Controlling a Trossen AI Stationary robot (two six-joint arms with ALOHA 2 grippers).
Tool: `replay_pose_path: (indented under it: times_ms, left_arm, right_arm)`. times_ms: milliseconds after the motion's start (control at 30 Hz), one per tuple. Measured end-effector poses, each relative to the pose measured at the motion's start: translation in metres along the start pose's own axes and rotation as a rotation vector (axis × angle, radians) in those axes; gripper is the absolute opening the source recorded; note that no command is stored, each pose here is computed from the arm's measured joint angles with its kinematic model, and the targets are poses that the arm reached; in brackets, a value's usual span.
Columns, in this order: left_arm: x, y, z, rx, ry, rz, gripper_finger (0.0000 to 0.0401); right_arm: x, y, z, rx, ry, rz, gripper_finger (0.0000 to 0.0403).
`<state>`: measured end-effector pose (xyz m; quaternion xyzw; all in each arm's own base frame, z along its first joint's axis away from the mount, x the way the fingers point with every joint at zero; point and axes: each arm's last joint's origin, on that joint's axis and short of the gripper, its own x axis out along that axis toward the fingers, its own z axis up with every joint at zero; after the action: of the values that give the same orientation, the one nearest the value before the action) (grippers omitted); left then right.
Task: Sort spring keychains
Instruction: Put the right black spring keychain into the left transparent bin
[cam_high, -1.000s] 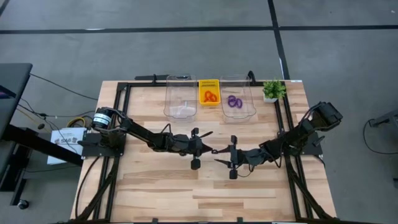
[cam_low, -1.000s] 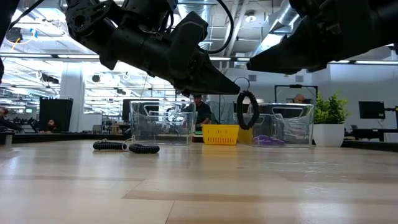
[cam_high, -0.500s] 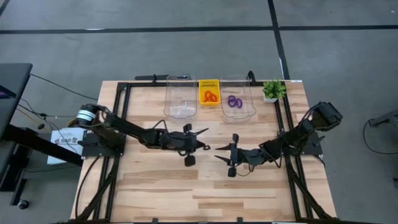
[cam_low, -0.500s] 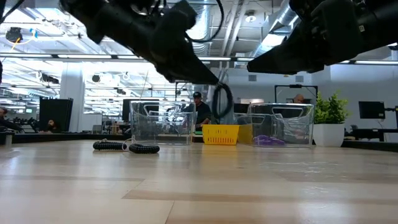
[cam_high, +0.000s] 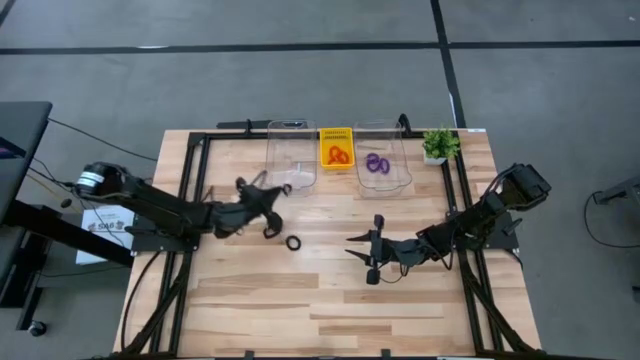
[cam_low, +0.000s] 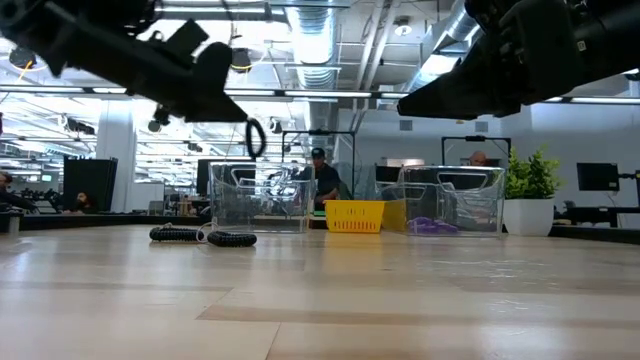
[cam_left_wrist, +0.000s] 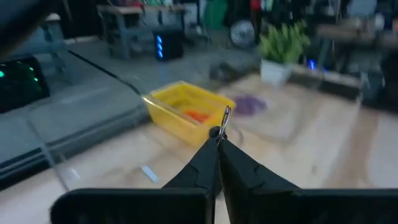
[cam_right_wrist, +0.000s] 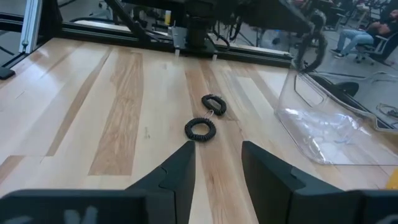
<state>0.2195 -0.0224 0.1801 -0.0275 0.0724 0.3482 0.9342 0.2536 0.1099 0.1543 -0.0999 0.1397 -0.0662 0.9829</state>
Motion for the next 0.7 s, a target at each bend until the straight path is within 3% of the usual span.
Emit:
replay_pose_path:
  times_ms: [400, 533, 700]
  left_arm:
    - [0.024, 0.043, 0.010, -0.106, -0.081, 0.095, 0.0012]
    - [0.034, 0.056, 0.011, -0.182, -0.074, 0.060, 0.0012]
    - [0.040, 0.056, 0.007, -0.183, -0.048, -0.001, 0.0012]
  right_arm:
    - [0.007, -0.011, 0.000, 0.017, 0.004, -0.043, 0.0121]
    - [0.006, -0.010, 0.000, 0.017, 0.003, -0.039, 0.0120]
    - [0.005, -0.009, 0.000, 0.013, 0.003, -0.030, 0.0120]
